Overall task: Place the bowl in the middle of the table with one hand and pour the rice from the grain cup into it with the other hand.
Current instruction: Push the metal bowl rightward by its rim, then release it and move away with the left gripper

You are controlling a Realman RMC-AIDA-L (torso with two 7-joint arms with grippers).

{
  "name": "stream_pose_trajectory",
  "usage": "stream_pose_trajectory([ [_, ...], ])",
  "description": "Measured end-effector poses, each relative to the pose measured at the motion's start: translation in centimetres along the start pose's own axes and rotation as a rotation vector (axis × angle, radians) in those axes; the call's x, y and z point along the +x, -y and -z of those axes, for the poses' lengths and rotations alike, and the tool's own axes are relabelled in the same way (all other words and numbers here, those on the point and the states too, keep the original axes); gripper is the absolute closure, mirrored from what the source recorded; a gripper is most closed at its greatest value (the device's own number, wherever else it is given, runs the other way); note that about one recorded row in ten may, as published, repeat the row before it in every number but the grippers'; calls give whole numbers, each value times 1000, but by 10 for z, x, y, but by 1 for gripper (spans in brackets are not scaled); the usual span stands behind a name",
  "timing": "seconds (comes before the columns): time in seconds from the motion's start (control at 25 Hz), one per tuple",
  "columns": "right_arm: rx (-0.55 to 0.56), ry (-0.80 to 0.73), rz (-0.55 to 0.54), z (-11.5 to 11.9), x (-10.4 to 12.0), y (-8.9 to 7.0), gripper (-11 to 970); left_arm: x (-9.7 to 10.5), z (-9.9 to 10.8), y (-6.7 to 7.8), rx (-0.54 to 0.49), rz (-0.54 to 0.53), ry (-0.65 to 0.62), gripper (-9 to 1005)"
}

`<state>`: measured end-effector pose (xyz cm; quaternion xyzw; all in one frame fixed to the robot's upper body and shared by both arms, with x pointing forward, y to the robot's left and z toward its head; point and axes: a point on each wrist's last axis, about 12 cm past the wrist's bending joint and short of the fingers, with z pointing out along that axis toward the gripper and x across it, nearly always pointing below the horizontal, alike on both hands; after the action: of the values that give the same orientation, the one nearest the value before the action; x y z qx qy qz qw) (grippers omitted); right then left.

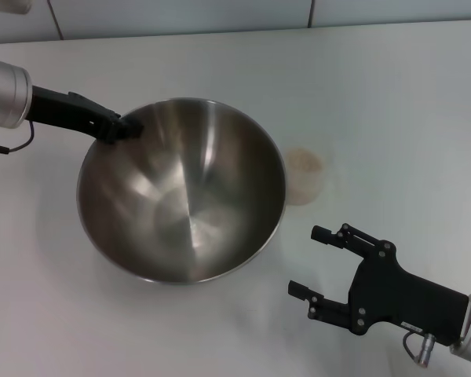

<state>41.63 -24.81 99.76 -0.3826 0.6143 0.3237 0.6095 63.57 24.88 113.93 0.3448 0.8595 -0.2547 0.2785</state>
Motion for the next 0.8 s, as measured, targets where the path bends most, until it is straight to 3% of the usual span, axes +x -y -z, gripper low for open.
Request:
stream_pose_trajectory([
  [0.6, 0, -2, 1, 0, 0, 0, 179, -1, -2, -2, -33, 18, 19, 945],
  [0.8, 0, -2, 1, 0, 0, 0, 179, -14, 11, -2, -53, -26, 54, 909],
])
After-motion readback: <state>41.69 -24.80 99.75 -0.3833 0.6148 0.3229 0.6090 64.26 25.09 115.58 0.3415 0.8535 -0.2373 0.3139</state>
